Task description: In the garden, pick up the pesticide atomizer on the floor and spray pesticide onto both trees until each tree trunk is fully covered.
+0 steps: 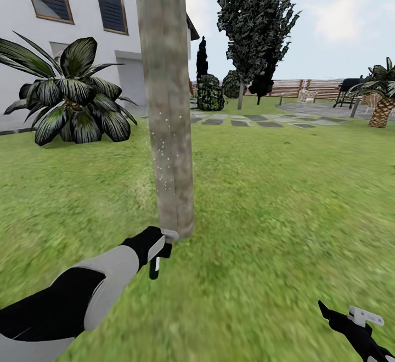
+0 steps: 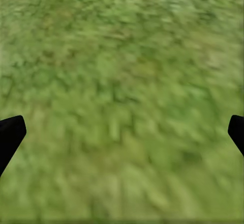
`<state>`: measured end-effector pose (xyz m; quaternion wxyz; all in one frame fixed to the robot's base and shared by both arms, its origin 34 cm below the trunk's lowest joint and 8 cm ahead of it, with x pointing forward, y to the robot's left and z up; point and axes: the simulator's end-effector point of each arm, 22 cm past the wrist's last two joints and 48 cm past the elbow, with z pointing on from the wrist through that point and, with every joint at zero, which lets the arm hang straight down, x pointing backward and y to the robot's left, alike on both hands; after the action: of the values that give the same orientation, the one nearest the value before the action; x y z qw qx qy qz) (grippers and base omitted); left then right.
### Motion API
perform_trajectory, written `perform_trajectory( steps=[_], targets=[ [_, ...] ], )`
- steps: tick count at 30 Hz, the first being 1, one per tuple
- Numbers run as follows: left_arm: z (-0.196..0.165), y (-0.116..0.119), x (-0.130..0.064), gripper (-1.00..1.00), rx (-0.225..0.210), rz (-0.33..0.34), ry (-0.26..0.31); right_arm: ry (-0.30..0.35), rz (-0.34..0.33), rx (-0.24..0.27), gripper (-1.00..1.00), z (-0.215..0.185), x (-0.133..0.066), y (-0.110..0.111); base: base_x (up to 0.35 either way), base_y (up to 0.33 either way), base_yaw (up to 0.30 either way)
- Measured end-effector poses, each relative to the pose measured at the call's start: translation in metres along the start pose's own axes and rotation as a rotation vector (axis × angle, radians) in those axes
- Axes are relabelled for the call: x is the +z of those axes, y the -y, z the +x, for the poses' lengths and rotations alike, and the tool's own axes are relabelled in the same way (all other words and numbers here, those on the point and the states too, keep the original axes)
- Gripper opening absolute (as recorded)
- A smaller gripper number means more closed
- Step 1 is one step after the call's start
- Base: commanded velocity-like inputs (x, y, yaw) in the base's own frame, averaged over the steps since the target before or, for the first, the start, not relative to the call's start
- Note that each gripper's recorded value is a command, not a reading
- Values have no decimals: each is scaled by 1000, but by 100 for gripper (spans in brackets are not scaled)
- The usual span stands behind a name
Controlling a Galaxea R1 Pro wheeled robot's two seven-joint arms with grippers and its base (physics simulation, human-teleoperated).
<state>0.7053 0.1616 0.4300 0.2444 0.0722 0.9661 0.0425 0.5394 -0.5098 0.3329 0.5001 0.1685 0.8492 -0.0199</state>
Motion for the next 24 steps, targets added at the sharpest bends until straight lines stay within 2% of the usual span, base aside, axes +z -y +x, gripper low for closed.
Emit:
perform_trajectory(
  steps=[7, 9, 11, 19, 24],
  targets=[
    [2, -19, 4, -100, -22, -19, 5, 0, 0, 0, 100, 0, 0, 0, 0, 0, 0],
    [-6, -18, 4, -100, -38, -14, 45, 0, 0, 0, 100, 0, 0, 0, 81, -5, 7],
    [-10, -16, 3, -100, -54, -4, 59, 1, 0, 0, 100, 0, 0, 0, 241, -79, 63],
    [0, -7, 7, -100, -60, 10, 48, 1, 0, 0, 100, 0, 0, 0, 297, -157, 180],
    [2, -5, 8, -100, -56, 10, 44, 0, 0, 0, 100, 0, 0, 0, 52, -38, 55]
  ],
)
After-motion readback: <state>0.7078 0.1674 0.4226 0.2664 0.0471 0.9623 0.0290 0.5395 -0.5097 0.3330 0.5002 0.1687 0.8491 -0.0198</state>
